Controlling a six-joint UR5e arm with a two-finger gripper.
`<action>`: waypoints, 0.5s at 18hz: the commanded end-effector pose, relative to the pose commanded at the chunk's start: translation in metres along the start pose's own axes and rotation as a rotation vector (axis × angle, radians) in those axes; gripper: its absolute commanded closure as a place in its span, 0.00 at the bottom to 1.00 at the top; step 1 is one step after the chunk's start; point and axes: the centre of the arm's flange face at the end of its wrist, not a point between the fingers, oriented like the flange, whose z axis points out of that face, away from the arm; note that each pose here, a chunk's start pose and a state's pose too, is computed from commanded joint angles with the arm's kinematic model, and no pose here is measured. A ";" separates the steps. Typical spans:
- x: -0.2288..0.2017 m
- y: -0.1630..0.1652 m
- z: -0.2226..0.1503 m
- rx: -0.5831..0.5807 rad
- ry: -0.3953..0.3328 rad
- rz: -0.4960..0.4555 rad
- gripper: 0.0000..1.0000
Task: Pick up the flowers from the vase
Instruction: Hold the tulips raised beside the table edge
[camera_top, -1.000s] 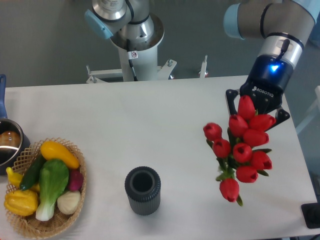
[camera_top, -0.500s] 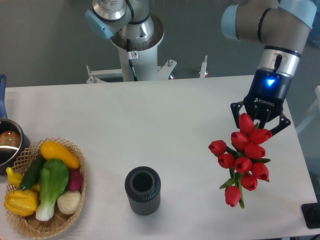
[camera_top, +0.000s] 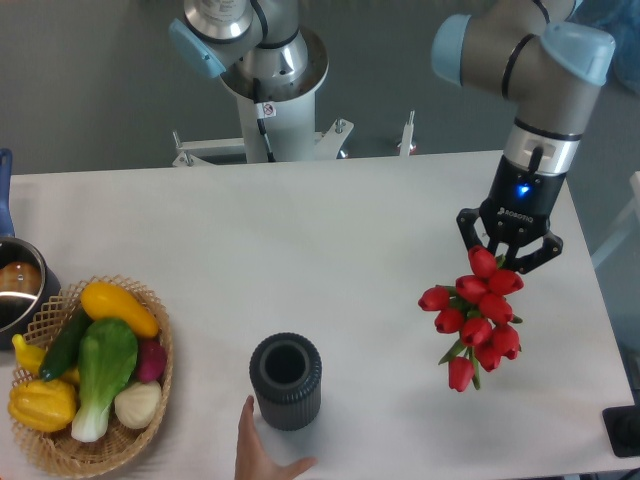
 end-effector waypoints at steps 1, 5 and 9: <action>0.002 0.000 0.001 -0.036 -0.004 0.006 1.00; 0.010 -0.010 0.013 -0.093 0.003 0.028 1.00; 0.019 -0.024 0.018 -0.166 -0.017 0.067 1.00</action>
